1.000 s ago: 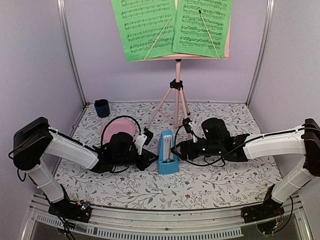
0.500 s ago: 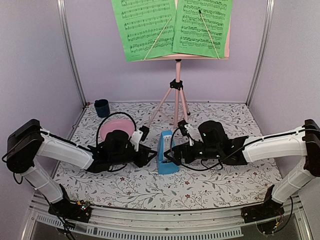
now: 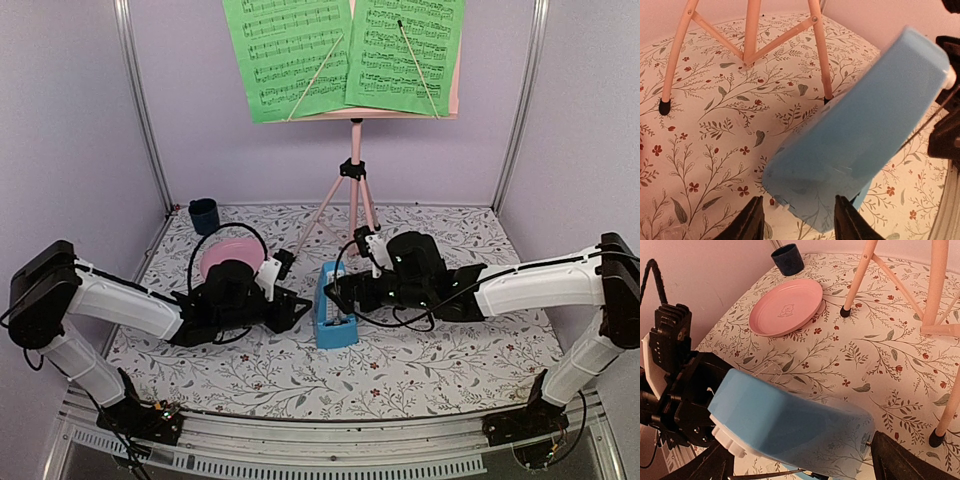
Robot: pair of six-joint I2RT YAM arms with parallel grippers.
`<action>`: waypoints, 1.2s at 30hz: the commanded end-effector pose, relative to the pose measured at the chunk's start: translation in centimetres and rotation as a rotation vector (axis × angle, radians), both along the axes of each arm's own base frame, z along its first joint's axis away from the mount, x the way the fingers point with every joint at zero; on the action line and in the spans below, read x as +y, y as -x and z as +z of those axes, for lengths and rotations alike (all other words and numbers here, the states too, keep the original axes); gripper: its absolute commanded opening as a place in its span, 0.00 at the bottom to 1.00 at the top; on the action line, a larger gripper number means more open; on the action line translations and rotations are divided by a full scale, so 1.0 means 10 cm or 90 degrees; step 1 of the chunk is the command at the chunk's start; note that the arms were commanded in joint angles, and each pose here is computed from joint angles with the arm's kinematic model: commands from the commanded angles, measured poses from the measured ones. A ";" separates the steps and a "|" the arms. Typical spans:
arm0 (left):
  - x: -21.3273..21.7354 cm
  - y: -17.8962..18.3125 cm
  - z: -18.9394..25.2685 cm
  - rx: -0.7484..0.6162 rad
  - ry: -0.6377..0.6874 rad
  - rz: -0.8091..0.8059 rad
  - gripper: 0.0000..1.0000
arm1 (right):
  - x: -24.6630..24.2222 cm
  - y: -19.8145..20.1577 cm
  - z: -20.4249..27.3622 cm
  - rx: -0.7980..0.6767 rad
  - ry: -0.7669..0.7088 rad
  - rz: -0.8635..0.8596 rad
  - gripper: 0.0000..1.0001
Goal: Set up the instrument practice props
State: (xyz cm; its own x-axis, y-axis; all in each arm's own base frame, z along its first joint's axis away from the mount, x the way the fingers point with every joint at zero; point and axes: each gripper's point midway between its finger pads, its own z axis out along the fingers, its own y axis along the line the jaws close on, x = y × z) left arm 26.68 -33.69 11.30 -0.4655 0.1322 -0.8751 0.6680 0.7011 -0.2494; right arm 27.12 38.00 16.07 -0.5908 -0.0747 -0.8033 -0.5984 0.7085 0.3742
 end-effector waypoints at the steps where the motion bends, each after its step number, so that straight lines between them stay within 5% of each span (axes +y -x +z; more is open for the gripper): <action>1: 0.00 0.04 0.08 -0.014 0.010 -0.001 0.49 | -0.01 -0.07 0.03 -0.011 0.009 -0.021 0.96; 20: 0.05 0.00 0.15 -0.039 0.001 0.014 0.51 | -0.43 -0.10 -0.03 -0.007 0.023 -0.065 0.93; 36: 0.34 -0.15 0.28 -0.053 -0.005 0.058 0.53 | -1.39 -0.29 -0.21 0.019 0.041 -0.171 0.93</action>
